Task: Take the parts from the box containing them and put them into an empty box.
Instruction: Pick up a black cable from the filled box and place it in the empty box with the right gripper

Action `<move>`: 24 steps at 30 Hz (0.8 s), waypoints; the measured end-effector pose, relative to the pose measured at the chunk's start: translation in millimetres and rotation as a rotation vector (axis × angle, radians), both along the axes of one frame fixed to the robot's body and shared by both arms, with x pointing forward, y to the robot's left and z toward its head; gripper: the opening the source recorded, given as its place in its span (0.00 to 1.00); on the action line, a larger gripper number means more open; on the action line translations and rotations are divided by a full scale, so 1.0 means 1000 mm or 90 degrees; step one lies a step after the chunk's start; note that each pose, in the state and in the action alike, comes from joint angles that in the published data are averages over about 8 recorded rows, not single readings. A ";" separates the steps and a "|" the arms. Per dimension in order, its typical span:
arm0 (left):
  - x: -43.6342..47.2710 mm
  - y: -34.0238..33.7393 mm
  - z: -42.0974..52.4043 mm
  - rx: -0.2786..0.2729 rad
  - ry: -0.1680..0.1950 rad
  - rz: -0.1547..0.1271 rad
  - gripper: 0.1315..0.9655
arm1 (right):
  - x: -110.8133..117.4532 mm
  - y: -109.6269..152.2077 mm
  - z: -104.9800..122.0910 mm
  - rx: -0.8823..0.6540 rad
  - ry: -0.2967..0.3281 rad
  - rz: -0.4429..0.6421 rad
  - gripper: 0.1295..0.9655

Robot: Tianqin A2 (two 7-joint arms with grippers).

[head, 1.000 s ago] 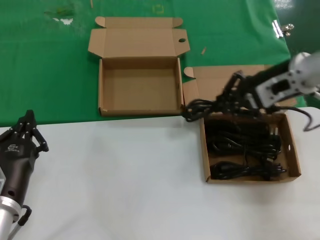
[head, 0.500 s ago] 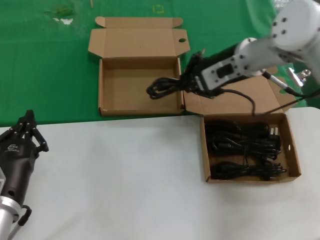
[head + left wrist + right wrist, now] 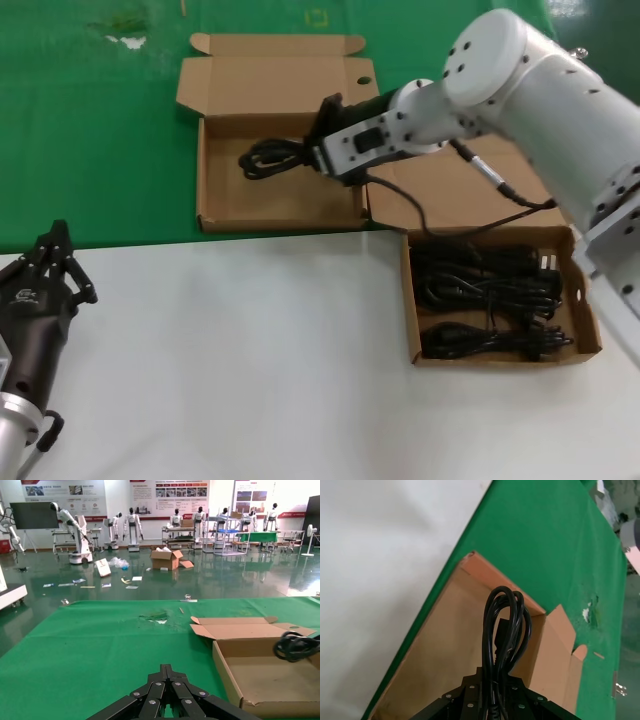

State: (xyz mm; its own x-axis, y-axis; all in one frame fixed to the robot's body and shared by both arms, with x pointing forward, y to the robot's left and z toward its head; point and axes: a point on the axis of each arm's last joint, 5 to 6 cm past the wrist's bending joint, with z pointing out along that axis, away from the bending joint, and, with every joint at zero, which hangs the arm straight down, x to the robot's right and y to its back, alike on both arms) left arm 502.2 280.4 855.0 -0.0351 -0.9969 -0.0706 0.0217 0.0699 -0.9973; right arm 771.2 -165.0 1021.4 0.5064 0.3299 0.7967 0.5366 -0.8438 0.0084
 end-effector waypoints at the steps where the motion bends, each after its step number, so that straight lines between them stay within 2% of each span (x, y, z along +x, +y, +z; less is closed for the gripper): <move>1: 0.0000 0.0000 0.0000 0.000 0.000 0.000 0.01 | 0.000 0.003 -0.001 0.002 -0.003 -0.004 0.08; 13: 0.0000 0.0000 0.0000 0.000 0.000 0.000 0.01 | -0.004 0.030 -0.018 0.034 -0.013 -0.040 0.08; 24: 0.0000 0.0000 0.0000 0.000 0.000 0.000 0.01 | -0.008 0.034 -0.038 0.029 -0.014 -0.047 0.08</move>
State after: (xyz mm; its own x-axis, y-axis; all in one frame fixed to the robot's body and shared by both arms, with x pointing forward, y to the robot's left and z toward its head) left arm 502.2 280.4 855.0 -0.0351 -0.9969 -0.0706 0.0217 0.0699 -0.9973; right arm 763.1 -130.5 983.7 0.5107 0.2552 0.8210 0.4724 -0.8811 -0.0200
